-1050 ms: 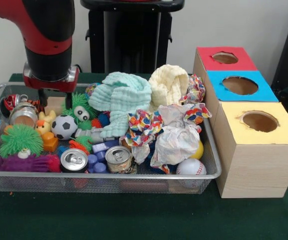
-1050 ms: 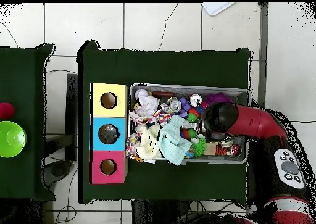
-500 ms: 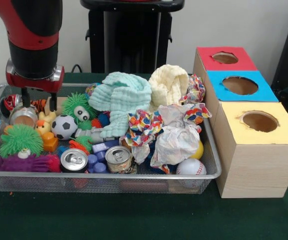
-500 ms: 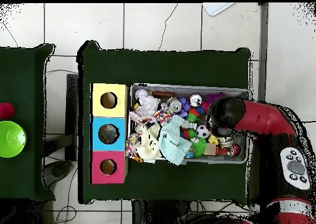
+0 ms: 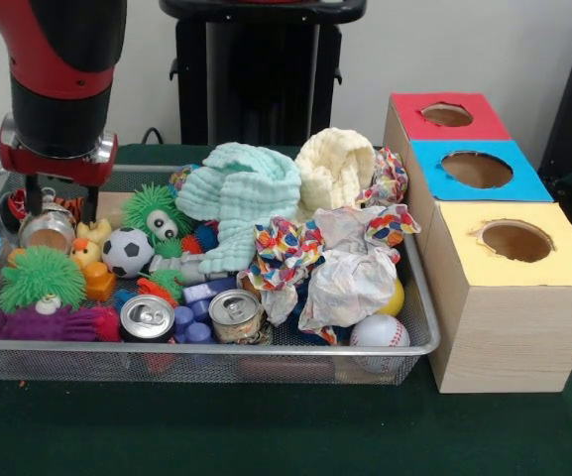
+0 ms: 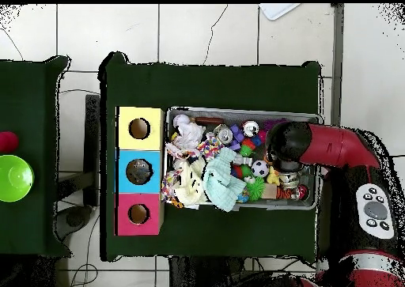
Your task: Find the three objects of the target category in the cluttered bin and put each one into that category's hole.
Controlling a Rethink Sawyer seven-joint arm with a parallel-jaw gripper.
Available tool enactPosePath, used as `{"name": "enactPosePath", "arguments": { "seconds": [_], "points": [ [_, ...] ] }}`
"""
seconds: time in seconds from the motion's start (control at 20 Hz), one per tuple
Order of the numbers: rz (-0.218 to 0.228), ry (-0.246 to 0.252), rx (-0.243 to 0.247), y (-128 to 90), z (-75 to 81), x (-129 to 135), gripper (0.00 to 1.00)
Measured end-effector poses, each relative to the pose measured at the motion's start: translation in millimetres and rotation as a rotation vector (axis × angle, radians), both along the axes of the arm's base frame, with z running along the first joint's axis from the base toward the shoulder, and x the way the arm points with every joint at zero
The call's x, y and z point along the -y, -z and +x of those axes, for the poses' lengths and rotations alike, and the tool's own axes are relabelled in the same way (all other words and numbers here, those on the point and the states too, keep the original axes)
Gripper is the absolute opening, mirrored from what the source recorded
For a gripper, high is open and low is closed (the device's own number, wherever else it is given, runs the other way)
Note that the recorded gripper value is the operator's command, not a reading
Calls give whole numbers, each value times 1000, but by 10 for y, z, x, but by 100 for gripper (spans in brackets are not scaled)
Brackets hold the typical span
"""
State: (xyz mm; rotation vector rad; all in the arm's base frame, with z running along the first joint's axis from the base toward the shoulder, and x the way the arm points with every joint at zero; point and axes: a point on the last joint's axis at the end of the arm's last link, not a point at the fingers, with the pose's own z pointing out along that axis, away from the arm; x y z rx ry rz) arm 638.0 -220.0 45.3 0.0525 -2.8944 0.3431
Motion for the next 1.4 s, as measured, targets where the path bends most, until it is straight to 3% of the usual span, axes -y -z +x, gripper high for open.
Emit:
{"name": "enactPosePath", "arguments": {
  "seconds": [0.65,1.4],
  "points": [
    [-102,-52,10,25,98,363,100],
    [-96,-47,-9,232,57,425,100]
  ]
}}
